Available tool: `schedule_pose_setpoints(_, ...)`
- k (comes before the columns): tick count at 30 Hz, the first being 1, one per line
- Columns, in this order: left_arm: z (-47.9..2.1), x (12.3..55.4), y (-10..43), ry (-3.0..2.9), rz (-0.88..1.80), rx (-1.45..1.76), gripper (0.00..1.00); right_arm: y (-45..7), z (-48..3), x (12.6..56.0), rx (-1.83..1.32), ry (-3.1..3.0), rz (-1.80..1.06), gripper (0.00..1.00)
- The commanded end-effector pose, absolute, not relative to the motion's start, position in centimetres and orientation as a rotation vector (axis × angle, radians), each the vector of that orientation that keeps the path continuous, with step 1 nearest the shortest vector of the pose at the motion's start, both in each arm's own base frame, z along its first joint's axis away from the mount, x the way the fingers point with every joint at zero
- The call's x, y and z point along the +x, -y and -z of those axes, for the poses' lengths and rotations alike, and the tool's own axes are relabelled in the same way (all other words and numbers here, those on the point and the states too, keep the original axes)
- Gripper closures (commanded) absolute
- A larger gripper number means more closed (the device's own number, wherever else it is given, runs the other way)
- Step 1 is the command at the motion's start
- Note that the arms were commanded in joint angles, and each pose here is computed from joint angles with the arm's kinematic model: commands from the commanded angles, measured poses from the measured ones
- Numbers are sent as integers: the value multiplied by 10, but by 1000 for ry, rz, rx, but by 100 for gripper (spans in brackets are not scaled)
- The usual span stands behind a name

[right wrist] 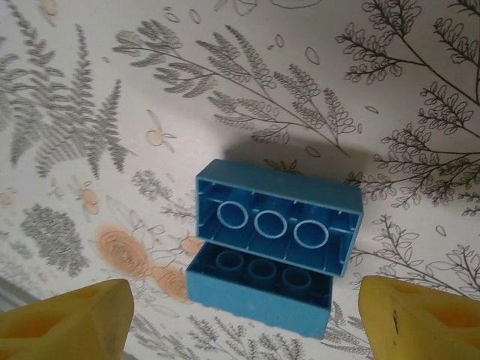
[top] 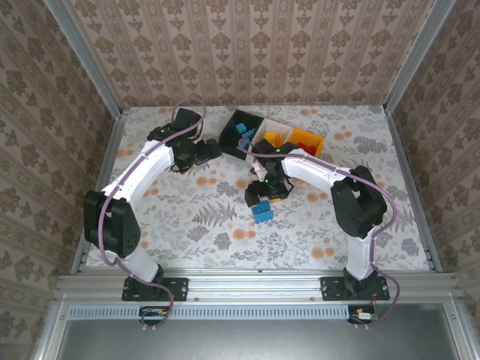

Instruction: Sort the legos into containers by color

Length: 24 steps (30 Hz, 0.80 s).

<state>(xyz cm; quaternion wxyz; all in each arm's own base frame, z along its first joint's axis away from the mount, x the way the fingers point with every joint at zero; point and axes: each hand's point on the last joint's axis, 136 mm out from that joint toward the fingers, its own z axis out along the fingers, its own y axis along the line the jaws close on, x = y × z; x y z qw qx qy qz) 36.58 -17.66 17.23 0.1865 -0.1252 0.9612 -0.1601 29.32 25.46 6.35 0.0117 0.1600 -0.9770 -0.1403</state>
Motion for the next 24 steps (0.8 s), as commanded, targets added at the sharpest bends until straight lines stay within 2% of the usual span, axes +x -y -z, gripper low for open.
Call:
schedule_pose_setpoints(1, -199, 368, 169, -2628, 452, -317, 8, -243, -55, 296, 500, 3053, 273, 20)
schedule_pose_setpoints(15, -196, 368, 152, -2633, 474, -373, 8, -254, -24, 291, 570, 2985, 144, 22)
schedule_pose_setpoints(20, -193, 369, 152, -2630, 485, -388, 8, -250, -22, 296, 578, 3004, 91, 28)
schedule_pose_setpoints(24, -191, 372, 154, -2629, 495, -394, 8, -248, -30, 305, 576, 3040, 86, 39)
